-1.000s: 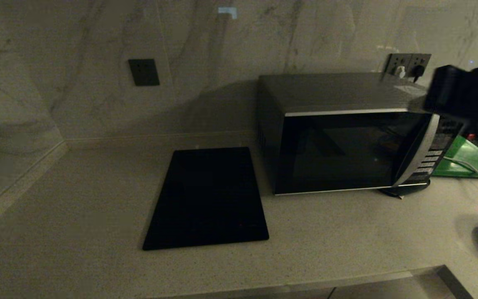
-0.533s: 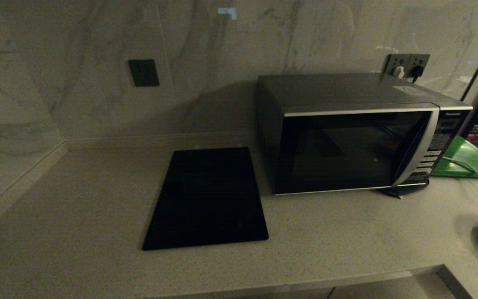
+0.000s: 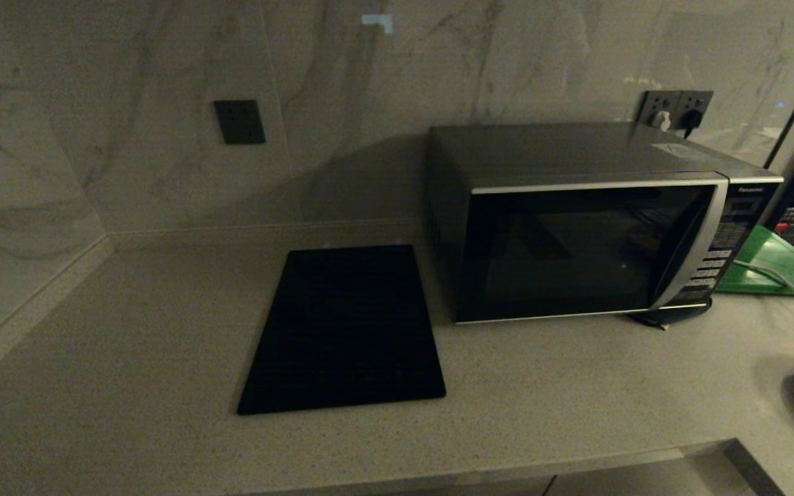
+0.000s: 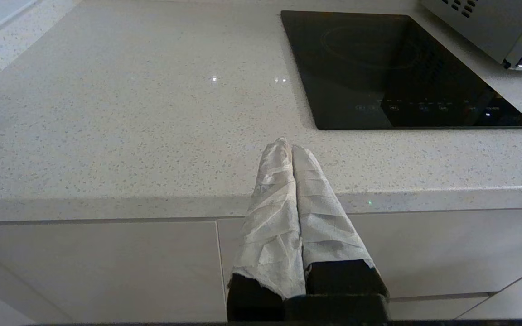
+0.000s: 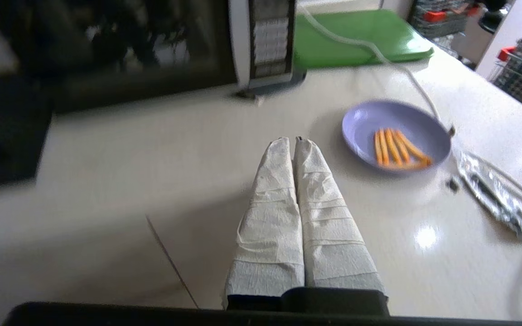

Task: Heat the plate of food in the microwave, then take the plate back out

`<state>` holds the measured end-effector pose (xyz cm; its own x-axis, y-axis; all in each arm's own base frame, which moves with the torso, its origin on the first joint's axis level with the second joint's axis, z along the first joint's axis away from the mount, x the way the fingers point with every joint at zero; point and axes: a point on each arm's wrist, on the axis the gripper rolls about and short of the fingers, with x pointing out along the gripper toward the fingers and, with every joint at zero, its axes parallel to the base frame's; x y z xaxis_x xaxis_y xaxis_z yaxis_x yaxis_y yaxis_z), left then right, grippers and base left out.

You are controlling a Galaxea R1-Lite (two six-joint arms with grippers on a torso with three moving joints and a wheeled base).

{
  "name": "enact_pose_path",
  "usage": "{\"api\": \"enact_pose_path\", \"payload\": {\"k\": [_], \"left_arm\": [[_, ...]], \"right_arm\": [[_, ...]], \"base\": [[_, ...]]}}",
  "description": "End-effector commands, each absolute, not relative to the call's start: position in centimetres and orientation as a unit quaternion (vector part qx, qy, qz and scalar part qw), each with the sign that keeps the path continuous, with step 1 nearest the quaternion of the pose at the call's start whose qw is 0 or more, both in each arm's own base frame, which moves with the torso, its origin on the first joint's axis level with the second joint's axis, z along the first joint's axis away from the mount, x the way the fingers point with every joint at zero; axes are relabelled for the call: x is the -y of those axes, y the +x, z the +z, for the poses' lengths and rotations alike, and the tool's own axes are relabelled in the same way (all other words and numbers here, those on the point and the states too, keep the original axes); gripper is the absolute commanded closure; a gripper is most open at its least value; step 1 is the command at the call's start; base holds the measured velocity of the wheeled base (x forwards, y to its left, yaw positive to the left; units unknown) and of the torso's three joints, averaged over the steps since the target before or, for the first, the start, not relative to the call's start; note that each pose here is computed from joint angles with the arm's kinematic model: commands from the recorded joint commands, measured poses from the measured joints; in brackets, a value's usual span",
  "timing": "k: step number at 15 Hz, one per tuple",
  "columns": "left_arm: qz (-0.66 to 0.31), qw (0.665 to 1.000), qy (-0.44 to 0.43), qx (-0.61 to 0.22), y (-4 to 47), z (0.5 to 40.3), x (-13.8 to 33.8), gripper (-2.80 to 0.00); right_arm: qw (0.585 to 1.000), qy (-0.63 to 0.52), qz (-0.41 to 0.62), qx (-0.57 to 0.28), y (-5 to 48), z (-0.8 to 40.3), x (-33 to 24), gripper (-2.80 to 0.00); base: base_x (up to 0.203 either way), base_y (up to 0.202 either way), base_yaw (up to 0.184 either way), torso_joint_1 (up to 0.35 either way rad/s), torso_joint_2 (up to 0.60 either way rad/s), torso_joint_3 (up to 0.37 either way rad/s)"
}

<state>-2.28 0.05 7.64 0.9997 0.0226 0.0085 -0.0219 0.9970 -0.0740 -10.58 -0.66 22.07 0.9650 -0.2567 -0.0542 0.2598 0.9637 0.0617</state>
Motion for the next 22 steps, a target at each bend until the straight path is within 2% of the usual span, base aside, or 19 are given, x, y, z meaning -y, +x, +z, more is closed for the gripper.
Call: {"api": "enact_pose_path", "payload": {"k": [1,4,6,9,13,15,22], "left_arm": [[0.011,0.999,-0.038,0.005,-2.3,7.6,-0.1,0.00],[0.011,0.999,-0.038,0.005,-2.3,7.6,-0.1,0.00],[0.011,0.999,-0.038,0.004,-2.3,7.6,-0.1,0.00],[0.011,0.999,-0.038,0.004,-2.3,7.6,-0.1,0.00],[0.011,0.999,-0.038,0.004,-2.3,7.6,-0.1,0.00],[0.011,0.999,-0.038,0.005,-2.3,7.6,-0.1,0.00],[0.011,0.999,-0.038,0.004,-2.3,7.6,-0.1,0.00]], "right_arm": [[0.992,0.022,-0.124,-0.004,-14.0,18.0,0.6,0.00],[0.990,0.030,-0.123,-0.064,-12.2,16.0,0.6,0.00],[0.989,0.032,-0.124,-0.074,-9.2,14.1,0.6,0.00],[0.992,0.030,-0.115,-0.045,-5.1,11.1,0.5,0.00],[0.996,0.028,-0.071,-0.044,-3.5,8.9,0.3,0.00],[0.998,0.031,-0.054,-0.013,-3.0,8.6,0.3,0.00],[1.000,0.017,-0.013,0.010,-2.3,7.7,0.1,0.00]], "base": [[0.000,0.000,0.000,0.000,0.00,0.000],[0.000,0.000,0.000,0.000,0.00,0.000],[0.000,0.000,0.000,0.000,0.00,0.000],[0.000,0.000,0.000,0.000,0.00,0.000],[0.000,0.000,0.000,0.000,0.00,0.000],[0.000,0.000,0.000,0.000,0.00,0.000],[0.000,0.000,0.000,0.000,0.00,0.000]]}}
